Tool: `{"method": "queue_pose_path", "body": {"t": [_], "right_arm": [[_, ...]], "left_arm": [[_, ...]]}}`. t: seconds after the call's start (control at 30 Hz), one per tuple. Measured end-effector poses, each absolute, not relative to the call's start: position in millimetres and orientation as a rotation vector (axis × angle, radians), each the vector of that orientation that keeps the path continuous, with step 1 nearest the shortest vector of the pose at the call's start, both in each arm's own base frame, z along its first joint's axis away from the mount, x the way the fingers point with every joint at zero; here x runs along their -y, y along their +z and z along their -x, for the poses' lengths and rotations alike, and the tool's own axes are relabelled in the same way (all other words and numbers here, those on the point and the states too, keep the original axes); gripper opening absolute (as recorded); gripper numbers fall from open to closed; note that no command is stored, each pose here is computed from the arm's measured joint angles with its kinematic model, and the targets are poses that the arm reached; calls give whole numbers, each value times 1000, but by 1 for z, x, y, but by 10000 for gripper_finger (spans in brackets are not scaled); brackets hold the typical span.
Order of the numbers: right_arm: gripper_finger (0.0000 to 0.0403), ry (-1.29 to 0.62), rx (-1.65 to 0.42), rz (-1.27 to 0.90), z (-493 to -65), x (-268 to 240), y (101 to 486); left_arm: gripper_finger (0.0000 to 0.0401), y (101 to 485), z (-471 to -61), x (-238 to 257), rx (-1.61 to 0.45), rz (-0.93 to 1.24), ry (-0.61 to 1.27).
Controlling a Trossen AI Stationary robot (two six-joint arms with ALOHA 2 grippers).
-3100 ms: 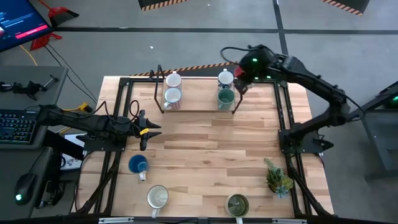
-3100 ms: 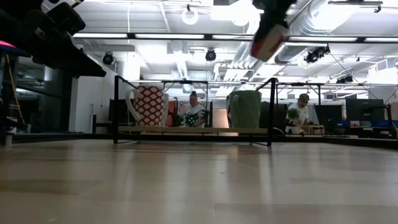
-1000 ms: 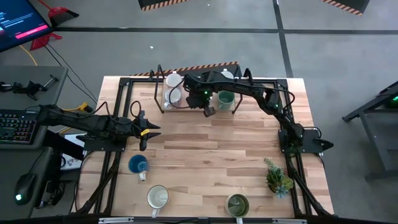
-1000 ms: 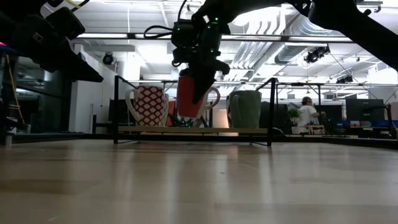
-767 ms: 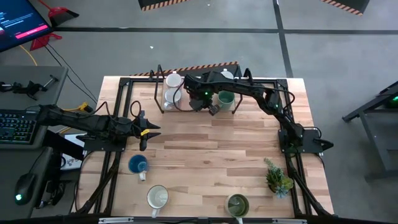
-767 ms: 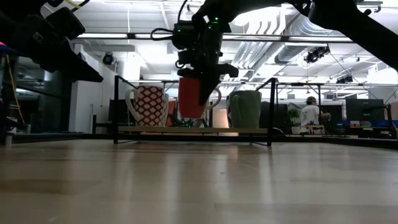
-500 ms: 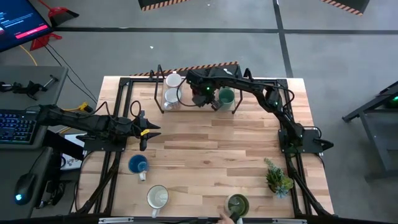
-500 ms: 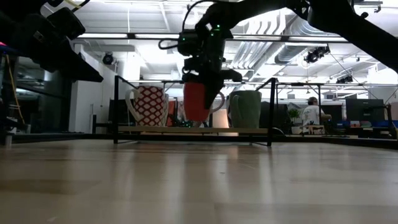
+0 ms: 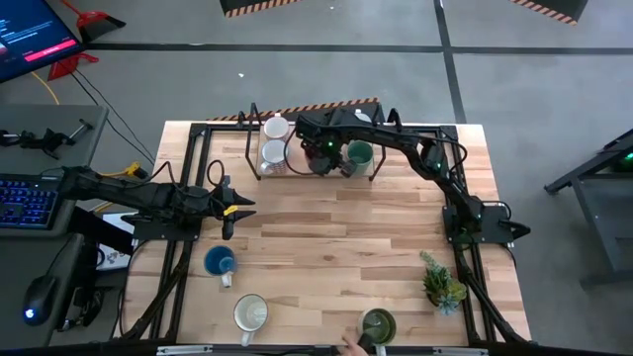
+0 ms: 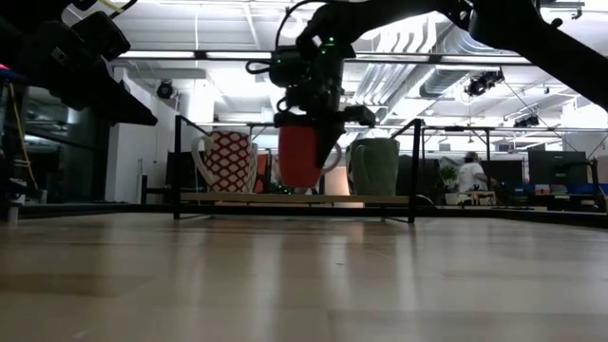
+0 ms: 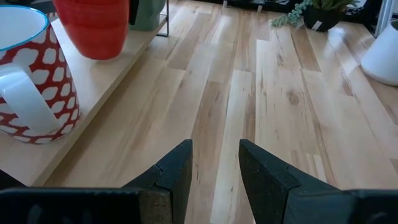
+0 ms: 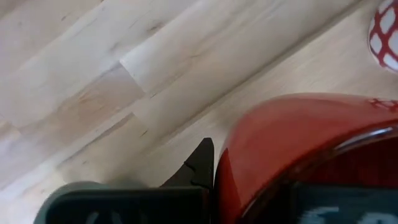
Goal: Place coffee mugs
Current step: Put the red mug on the shelf
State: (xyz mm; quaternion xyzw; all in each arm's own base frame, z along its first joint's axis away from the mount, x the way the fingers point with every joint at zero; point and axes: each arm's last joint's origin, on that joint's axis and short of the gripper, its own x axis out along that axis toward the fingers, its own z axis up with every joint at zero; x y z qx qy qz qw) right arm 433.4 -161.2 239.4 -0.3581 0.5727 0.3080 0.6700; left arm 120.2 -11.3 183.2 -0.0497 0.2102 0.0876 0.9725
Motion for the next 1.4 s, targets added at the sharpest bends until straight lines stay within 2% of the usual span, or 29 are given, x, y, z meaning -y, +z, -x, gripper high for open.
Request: {"method": "queue_pose_path", "body": {"t": [0.4,0.67,0.93,1.4], "right_arm": [[10,736,-1283,900,-434,166,236],[11,757,-1301,881,-437,168,225],[59,601,-1290,792,-442,173,225],[65,553,-1302,764,-442,176,227]], "left_arm": [[122,183,-120,11,-424,100,176],[122,183,-120,11,-426,99,177],[122,183,-120,11,-430,69,171],[122,183,-120,11,-430,65,170]]}}
